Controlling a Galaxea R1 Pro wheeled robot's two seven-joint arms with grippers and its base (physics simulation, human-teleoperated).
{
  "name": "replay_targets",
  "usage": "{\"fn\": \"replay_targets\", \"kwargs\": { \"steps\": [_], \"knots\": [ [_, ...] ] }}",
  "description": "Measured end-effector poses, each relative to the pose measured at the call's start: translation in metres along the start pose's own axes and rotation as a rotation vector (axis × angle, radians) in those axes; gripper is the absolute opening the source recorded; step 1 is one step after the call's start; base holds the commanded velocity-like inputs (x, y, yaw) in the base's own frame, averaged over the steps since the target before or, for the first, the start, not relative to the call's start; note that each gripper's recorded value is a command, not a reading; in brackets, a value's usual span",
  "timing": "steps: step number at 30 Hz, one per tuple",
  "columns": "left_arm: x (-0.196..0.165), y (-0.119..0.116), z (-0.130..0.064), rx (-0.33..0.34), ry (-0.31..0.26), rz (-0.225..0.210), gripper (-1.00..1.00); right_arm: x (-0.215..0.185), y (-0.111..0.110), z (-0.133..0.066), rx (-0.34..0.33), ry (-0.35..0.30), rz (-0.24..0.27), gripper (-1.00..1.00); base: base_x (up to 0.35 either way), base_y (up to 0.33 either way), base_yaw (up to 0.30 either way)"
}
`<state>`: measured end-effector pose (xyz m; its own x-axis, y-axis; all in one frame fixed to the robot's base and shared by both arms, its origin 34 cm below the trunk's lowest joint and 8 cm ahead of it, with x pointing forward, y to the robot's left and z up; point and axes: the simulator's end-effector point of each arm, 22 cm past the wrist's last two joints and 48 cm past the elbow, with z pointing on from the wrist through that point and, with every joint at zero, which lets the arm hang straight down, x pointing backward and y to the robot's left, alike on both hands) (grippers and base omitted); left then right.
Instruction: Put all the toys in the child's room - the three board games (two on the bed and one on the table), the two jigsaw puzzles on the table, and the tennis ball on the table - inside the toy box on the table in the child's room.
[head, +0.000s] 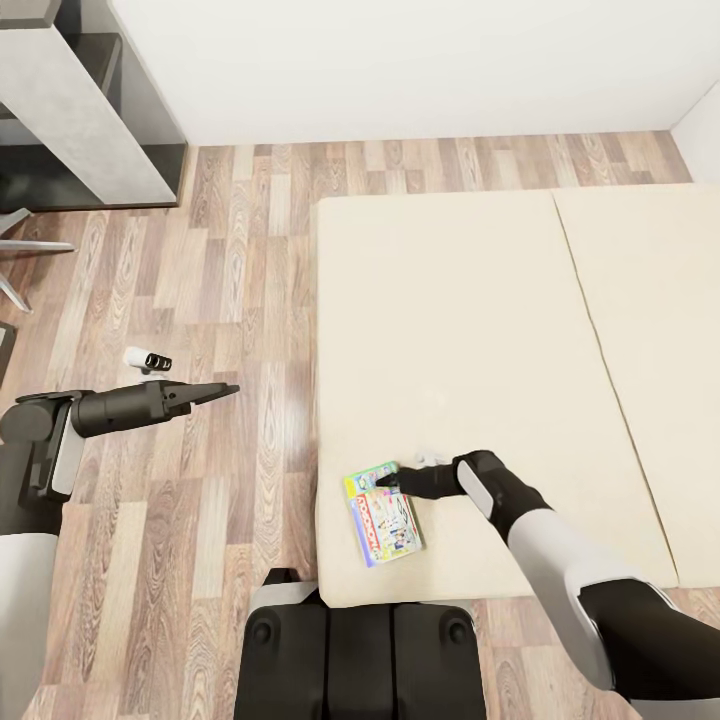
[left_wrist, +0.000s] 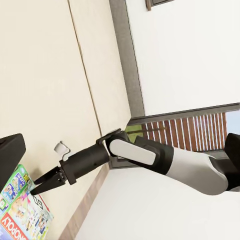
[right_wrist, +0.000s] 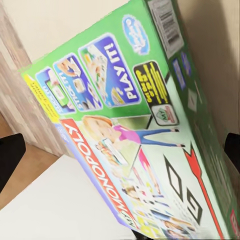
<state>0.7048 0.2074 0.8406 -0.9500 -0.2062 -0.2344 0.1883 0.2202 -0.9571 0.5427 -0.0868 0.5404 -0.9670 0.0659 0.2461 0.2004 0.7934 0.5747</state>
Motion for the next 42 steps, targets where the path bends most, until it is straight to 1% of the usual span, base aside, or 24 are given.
{"fn": "replay_targets", "kwargs": {
  "steps": [8,21,30,42],
  "knots": [
    [0.000,0.000,0.000,0.000,0.000,0.000,1.00,0.018,-0.012,0.004,0.012,0.040,0.031,1.00,0.000,0.000,0.000],
    [0.000,0.000,0.000,0.000,0.000,0.000,1.00,0.025,-0.014,0.005,0.013,0.053,0.037,1.00,0.000,0.000,0.000],
    [0.000,0.000,0.000,0.000,0.000,0.000,1.00,0.025,-0.012,0.007,0.009,0.055,0.037,1.00,0.000,0.000,0.000],
    [0.000,0.000,0.000,0.000,0.000,0.000,1.00,0.027,0.000,0.012,-0.008,0.058,0.032,1.00,0.000,0.000,0.000]
  ]
}}
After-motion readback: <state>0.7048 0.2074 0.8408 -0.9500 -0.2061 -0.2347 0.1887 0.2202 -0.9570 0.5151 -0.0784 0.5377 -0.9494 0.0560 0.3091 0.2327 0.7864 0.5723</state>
